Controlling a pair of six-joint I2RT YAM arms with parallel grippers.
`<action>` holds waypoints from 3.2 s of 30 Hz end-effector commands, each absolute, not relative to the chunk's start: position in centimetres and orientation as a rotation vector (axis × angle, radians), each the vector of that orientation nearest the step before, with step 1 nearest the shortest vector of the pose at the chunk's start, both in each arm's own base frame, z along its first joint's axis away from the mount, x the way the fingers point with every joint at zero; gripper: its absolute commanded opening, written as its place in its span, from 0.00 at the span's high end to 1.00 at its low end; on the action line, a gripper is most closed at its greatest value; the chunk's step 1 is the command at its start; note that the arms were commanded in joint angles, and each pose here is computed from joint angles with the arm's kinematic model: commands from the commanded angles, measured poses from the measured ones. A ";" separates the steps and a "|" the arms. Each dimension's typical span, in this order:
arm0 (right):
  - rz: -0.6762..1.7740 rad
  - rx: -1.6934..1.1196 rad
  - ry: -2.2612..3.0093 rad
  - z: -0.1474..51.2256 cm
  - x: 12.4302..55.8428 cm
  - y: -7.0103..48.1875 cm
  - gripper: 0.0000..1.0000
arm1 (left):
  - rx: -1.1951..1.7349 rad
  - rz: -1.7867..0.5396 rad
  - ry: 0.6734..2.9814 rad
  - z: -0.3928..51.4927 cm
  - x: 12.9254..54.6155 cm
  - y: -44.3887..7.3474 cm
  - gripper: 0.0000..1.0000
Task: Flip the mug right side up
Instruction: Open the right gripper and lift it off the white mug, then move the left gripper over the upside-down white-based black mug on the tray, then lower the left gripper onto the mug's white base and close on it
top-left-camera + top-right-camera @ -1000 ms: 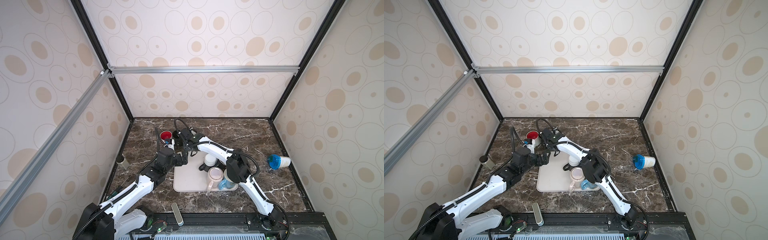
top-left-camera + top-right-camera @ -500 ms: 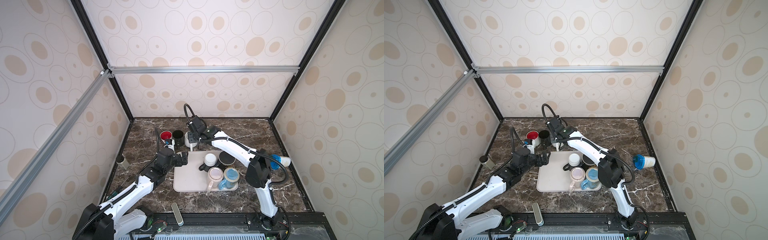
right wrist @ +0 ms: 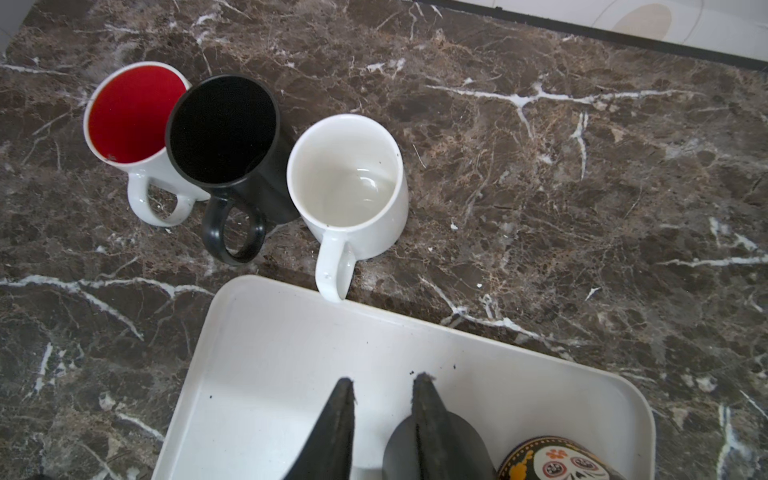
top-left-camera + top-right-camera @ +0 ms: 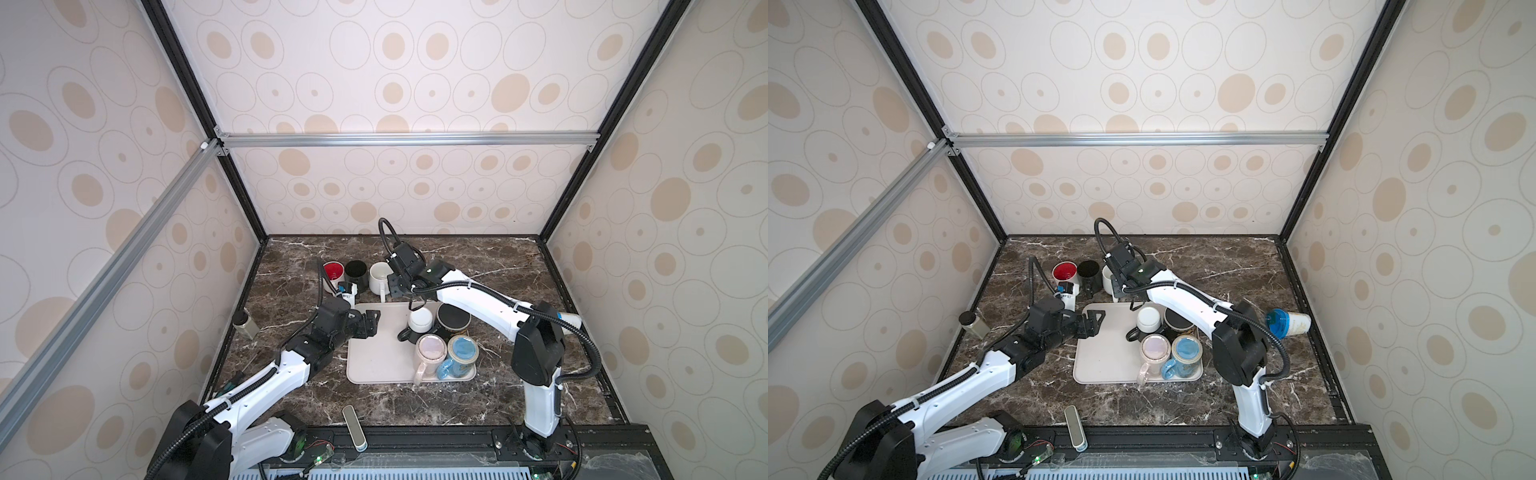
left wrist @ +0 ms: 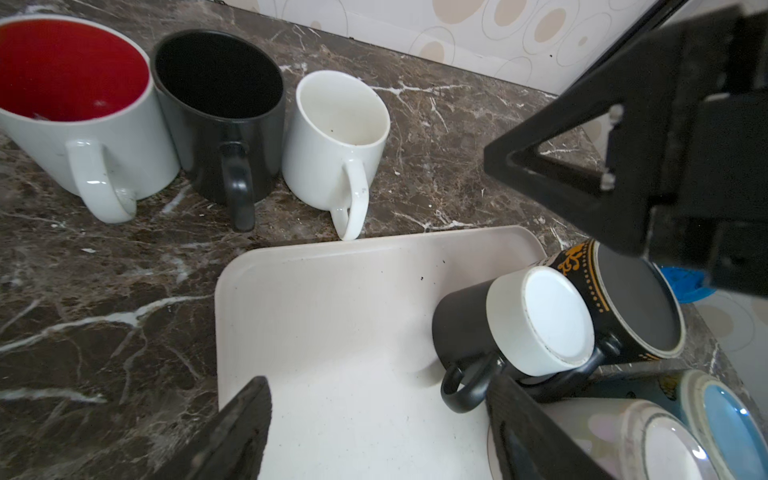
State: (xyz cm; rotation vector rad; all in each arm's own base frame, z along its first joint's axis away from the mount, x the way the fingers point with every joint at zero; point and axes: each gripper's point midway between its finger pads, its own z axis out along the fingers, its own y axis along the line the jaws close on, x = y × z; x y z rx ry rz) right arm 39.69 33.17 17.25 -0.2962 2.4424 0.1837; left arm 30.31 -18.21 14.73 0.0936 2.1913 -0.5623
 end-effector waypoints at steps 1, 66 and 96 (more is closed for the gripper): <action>0.239 -0.226 2.421 19.0 40.0 32.1 0.73 | 0.189 -0.518 2.227 14.0 29.8 -19.1 0.18; 0.448 -0.089 2.457 16.7 39.7 28.4 0.74 | 0.734 -0.524 2.338 7.5 30.1 -30.8 0.62; 0.468 -0.059 2.452 16.4 39.8 28.5 0.76 | 0.731 -0.393 2.326 7.0 31.2 -30.6 0.59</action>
